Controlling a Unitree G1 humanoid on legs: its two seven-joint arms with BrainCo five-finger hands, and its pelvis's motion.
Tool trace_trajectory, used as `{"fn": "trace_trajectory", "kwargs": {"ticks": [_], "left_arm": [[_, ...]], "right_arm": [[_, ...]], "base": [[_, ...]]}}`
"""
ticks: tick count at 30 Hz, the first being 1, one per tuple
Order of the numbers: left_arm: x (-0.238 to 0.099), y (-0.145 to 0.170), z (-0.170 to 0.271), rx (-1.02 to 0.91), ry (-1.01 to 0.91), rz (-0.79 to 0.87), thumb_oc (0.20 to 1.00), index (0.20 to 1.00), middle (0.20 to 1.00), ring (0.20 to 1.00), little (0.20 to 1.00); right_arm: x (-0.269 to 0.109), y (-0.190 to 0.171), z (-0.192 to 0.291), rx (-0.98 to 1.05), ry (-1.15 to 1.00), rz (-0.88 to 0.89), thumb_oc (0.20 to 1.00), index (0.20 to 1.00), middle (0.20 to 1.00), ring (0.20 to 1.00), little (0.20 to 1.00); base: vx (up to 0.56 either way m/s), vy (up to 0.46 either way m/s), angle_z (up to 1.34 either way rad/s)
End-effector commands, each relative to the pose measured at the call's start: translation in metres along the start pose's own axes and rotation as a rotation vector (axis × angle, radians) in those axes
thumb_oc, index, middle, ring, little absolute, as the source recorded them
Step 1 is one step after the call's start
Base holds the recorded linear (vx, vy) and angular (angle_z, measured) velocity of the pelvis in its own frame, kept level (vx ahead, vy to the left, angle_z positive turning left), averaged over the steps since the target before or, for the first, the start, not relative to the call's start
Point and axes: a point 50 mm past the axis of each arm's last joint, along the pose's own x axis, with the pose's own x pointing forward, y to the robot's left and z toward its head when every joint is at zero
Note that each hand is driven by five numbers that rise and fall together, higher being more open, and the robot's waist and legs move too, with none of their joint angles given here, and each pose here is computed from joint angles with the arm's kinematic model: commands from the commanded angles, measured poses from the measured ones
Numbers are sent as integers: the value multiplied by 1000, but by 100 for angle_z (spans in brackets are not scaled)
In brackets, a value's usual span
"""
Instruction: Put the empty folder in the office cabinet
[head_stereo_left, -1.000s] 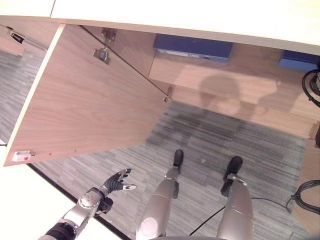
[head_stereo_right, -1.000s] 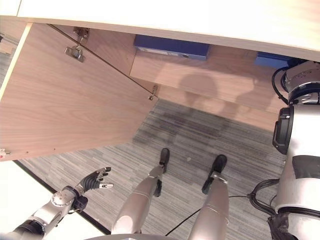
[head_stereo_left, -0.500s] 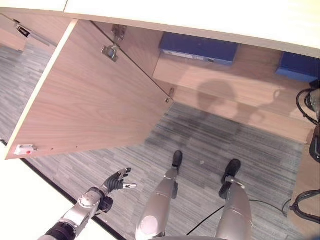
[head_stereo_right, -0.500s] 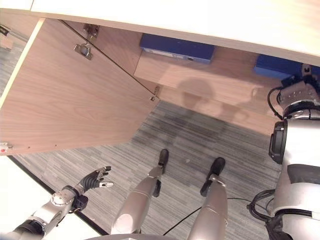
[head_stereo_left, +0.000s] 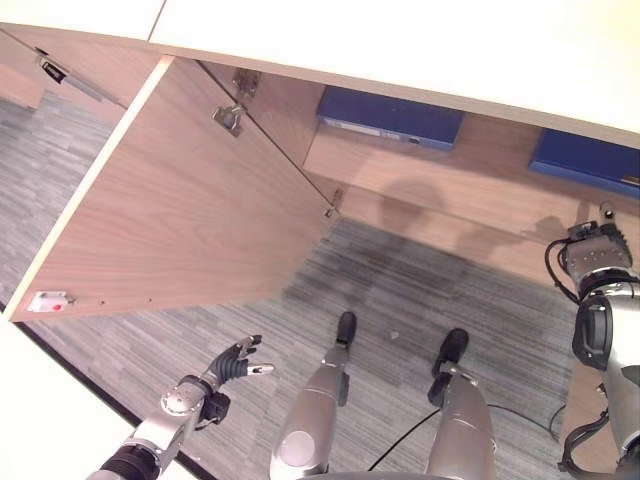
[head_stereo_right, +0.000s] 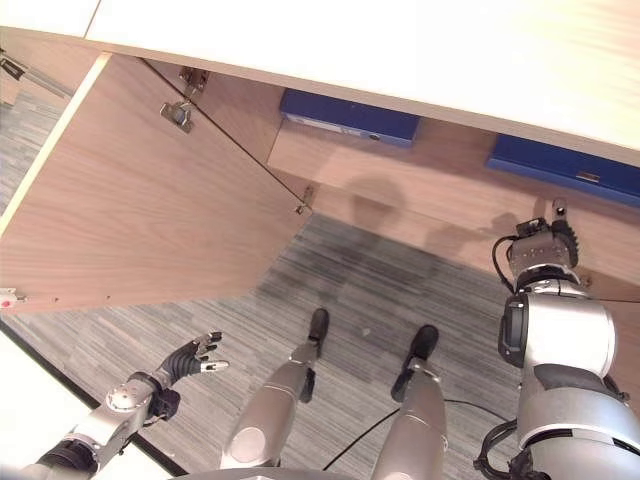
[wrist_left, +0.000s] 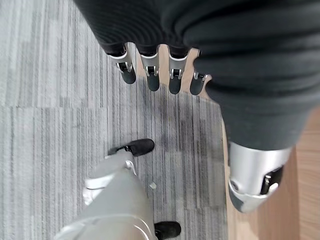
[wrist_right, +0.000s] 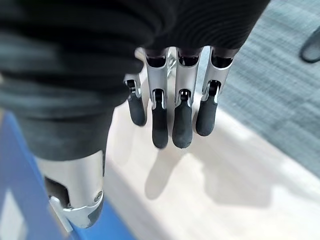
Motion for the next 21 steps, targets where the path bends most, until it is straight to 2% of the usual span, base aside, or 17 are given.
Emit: {"fn": "trace_trajectory", "kwargs": {"ticks": [1, 6, 10, 13, 16, 20, 21], "left_arm": [[-4, 19, -2, -39, 1, 66, 1000, 1000, 1000, 1000, 1000], [-7, 18, -16, -70, 43, 80, 1000, 1000, 1000, 1000, 1000], [-10, 14, -31, -130, 77, 102, 1000, 1000, 1000, 1000, 1000], [-17, 13, -48, -177, 114, 135, 1000, 1000, 1000, 1000, 1000], [-27, 8, -69, -223, 167, 163, 1000, 1000, 1000, 1000, 1000], [-34, 6, -87, -256, 221, 199, 1000, 1000, 1000, 1000, 1000], [-34, 6, -88, -257, 222, 199, 1000, 1000, 1000, 1000, 1000]], "right_arm": [[6, -19, -24, 39, 69, -27, 1000, 1000, 1000, 1000, 1000], [14, -52, -55, 13, 100, -45, 1000, 1000, 1000, 1000, 1000], [9, -67, -90, -85, 95, 32, 1000, 1000, 1000, 1000, 1000], [-1, -85, -120, -240, 55, 161, 1000, 1000, 1000, 1000, 1000], [-16, -121, -144, -397, 55, 304, 1000, 1000, 1000, 1000, 1000], [-29, -140, -147, -695, 36, 540, 1000, 1000, 1000, 1000, 1000], [-30, -141, -147, -698, 37, 540, 1000, 1000, 1000, 1000, 1000]], "base": [[28, 0, -6], [19, 6, -2], [37, 19, -2], [81, 27, -5], [71, 58, -8], [62, 73, -3], [49, 88, -10]]}}
